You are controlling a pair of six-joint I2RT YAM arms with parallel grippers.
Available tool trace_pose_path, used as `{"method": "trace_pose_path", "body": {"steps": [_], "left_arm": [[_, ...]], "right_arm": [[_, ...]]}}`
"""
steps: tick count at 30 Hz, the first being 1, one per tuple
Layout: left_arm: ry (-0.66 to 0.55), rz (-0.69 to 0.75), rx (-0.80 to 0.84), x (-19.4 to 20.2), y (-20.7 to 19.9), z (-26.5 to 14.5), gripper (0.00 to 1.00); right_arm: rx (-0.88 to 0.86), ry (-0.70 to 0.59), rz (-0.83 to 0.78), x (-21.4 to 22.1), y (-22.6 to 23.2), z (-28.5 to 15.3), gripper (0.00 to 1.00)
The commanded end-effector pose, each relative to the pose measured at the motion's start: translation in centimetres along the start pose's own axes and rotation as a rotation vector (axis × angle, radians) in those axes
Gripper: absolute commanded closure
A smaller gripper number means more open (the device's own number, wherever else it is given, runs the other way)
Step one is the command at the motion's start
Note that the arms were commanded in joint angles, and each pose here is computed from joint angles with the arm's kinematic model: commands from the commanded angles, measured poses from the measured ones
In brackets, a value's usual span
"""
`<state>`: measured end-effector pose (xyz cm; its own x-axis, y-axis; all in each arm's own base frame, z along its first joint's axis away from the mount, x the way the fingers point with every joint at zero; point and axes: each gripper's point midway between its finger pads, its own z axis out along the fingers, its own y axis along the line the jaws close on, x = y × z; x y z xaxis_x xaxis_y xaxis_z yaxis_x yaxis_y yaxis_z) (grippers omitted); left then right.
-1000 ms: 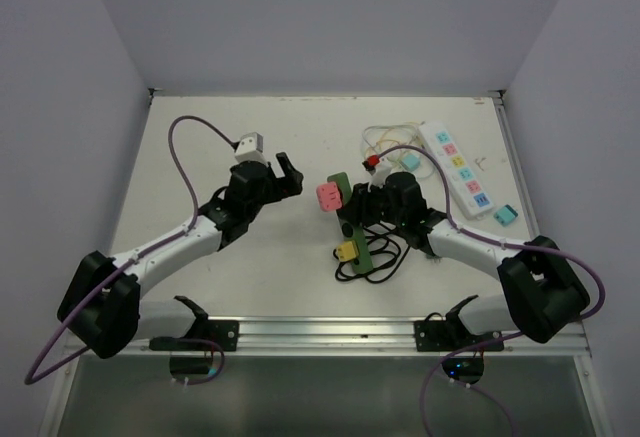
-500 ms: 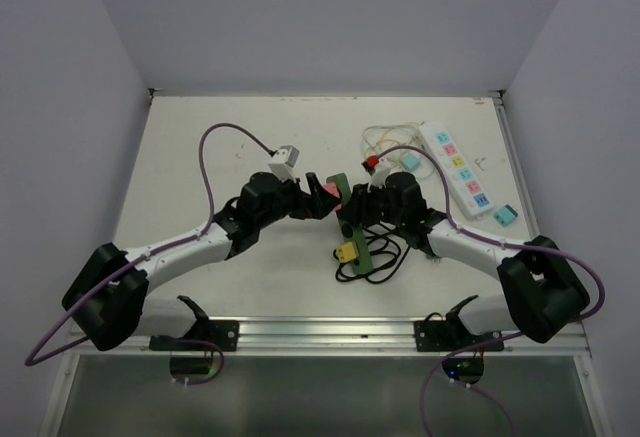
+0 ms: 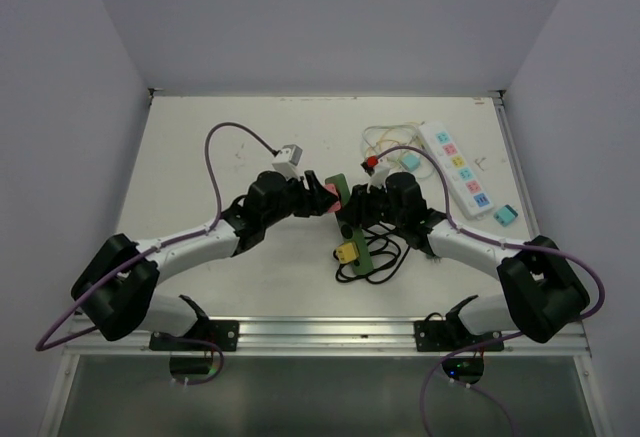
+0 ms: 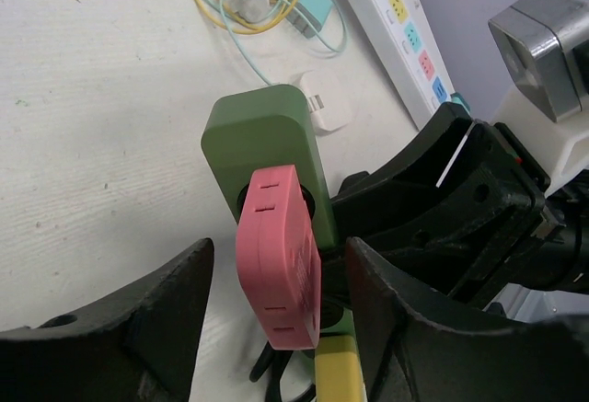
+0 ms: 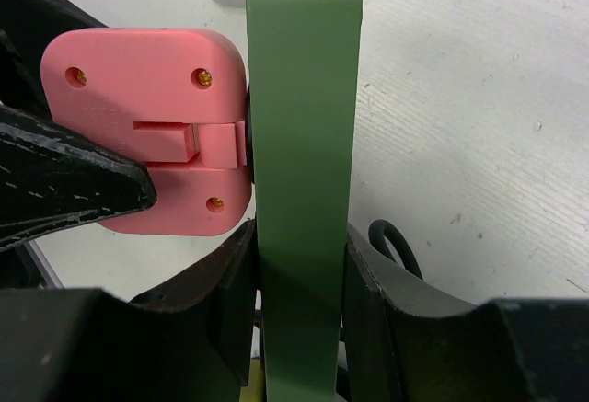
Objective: Pull the plug off the socket
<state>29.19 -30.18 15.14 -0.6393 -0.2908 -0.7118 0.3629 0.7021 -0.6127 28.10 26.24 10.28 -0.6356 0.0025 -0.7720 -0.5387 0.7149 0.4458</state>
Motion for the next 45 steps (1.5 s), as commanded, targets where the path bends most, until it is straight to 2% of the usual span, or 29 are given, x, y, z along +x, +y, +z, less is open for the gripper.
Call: {"method": "trace_pose_path", "body": {"steps": [1, 4, 11, 13, 22, 29, 38, 45], "left_arm": [[-0.076, -0.020, 0.049, -2.5, -2.1, 0.7, 0.40], [-0.066, -0.030, 0.052, -2.1, -2.0, 0.8, 0.50], [-0.063, -0.051, 0.032, -1.4, -1.4, 0.1, 0.93], [-0.065, -0.050, 0.025, -1.5, -1.3, -0.2, 1.00], [-0.126, -0.054, -0.036, -3.3, -1.0, -2.9, 1.00], [-0.164, -0.083, -0.031, -3.4, -0.7, -5.2, 1.00], [-0.216, -0.097, -0.057, -4.3, -0.4, -8.6, 1.00], [-0.235, -0.169, -0.076, -4.1, 0.1, -10.7, 1.00]], "right_arm": [[-0.044, -0.016, -0.020, -0.3, 0.7, 0.1, 1.00], [-0.042, -0.015, -0.019, -0.3, 0.7, 0.1, 1.00], [-0.009, -0.014, -0.013, -0.2, 0.1, 0.1, 1.00], [0.023, -0.011, -0.011, -0.3, -0.5, 0.3, 1.00], [0.229, 0.041, 0.034, 1.0, -4.3, 0.6, 1.00], [0.302, 0.092, 0.089, 2.2, -6.4, 1.1, 1.00], [0.331, 0.101, 0.109, 2.5, -7.4, 1.1, 1.00], [0.347, 0.100, 0.116, 2.5, -7.8, 1.1, 1.00]]}}
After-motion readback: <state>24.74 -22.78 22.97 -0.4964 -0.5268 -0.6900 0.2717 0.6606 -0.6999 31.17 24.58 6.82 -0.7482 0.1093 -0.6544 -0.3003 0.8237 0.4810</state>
